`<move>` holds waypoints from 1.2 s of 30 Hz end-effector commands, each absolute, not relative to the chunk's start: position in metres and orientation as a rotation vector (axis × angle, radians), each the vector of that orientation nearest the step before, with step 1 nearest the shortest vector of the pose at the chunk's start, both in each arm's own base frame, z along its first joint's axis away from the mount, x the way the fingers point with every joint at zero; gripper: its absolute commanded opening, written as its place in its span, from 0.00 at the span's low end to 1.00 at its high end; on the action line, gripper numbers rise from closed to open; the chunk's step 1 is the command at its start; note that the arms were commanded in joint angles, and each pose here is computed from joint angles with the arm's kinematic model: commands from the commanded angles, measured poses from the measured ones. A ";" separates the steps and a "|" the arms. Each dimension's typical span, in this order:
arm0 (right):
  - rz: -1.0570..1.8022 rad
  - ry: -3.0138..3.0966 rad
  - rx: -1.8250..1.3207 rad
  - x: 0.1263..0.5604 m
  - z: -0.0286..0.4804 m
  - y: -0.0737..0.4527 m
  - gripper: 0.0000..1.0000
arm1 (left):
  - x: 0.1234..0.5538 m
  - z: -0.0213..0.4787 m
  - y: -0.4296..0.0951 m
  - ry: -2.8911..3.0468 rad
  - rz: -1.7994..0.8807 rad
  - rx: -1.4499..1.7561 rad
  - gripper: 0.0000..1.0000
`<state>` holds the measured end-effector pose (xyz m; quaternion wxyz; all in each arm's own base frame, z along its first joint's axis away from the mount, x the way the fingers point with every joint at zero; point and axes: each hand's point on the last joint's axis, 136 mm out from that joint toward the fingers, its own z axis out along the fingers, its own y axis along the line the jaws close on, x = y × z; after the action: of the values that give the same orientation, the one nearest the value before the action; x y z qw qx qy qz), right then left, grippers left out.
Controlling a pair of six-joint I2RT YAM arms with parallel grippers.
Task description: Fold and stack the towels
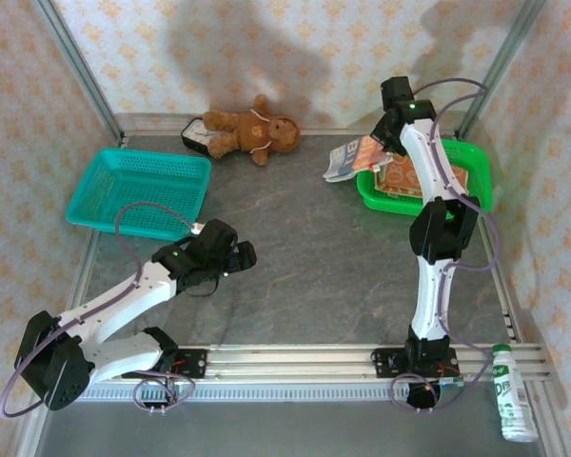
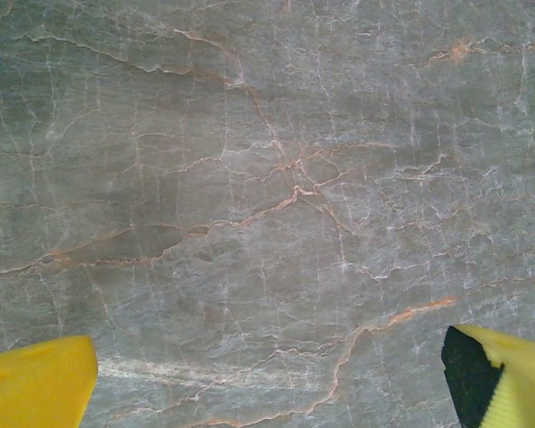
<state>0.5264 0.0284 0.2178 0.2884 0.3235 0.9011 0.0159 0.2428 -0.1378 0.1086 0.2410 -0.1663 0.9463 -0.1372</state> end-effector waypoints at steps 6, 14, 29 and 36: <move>-0.020 2.329 0.865 0.501 0.269 -0.019 0.00 | 0.252 0.116 -0.137 2.566 -0.364 -0.471 1.00; -0.096 2.359 0.873 0.492 0.261 -0.057 0.00 | 0.255 0.120 -0.141 2.566 -0.376 -0.456 1.00; -0.144 2.488 0.846 0.509 0.198 -0.067 0.00 | 0.256 0.124 -0.140 2.566 -0.361 -0.449 1.00; -0.209 2.487 0.837 0.510 0.197 -0.074 0.00 | 0.256 0.124 -0.138 2.566 -0.355 -0.455 1.00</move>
<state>0.5079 -0.0654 0.1791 0.2297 0.3129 0.9200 -0.0543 0.2503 -0.1435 0.1133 0.2402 -0.1644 0.9467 -0.1382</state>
